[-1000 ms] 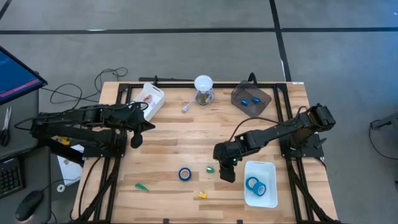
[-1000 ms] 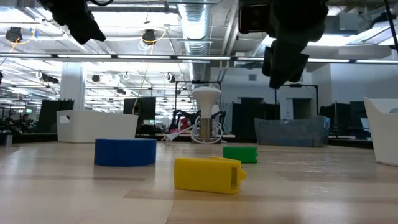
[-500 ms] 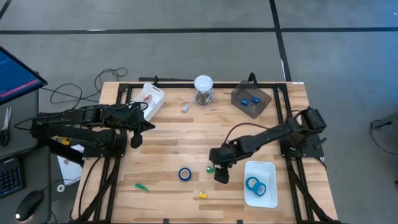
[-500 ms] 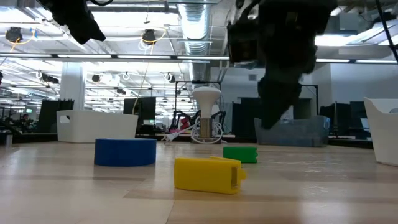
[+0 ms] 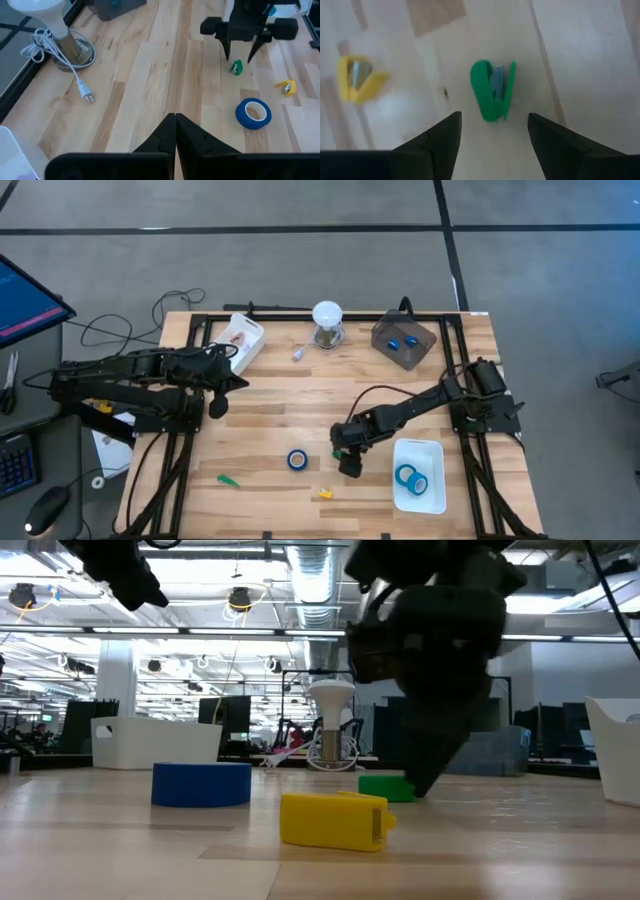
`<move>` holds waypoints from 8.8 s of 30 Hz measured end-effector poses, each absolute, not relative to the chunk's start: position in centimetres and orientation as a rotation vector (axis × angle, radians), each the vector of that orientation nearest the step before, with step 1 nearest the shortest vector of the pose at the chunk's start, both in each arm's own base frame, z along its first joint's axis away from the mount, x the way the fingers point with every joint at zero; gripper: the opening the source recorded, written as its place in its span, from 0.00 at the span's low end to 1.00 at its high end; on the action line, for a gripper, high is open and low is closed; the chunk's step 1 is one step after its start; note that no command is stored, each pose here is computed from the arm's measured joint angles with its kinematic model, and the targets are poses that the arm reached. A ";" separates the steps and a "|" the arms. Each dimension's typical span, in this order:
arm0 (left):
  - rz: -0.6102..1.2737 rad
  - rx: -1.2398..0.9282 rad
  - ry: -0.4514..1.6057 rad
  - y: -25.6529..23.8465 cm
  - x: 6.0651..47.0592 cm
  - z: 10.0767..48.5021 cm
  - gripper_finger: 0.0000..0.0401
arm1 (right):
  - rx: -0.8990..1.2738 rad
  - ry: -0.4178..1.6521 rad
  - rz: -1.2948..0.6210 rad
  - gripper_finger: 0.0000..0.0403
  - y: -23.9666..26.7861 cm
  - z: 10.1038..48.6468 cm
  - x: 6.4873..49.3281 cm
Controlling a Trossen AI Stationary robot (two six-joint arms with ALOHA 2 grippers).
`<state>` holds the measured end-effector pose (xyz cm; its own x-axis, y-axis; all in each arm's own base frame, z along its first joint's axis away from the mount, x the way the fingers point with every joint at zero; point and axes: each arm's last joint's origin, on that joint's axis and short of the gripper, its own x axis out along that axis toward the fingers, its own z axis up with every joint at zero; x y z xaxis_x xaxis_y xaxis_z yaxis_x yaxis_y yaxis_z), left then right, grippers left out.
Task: Pick and place Stapler, Stapler remover, tape
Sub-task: Put the right green stapler into the black bin, then put the blue tape into the bottom white bin
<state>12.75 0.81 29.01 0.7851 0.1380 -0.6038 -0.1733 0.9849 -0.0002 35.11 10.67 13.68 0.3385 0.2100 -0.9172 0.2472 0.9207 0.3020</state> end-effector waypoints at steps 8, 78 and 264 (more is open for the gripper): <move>0.169 -0.057 0.656 0.8 12.7 28.9 0.00 | 0.450 1.216 -0.062 0.53 10.7 13.6 35.6; 0.168 -0.057 0.656 0.8 12.7 28.9 0.00 | 0.562 1.216 -0.109 0.11 10.2 12.6 36.2; 0.067 -0.203 0.839 -4.8 20.8 24.2 0.00 | 0.116 0.825 -0.690 0.01 -0.6 38.0 27.4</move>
<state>20.76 -4.77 24.15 0.6677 -0.0213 -0.7441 -0.1388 0.9785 -0.1526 27.41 -0.59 38.00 0.4758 -0.5201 -0.7093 0.6066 0.7780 -0.1636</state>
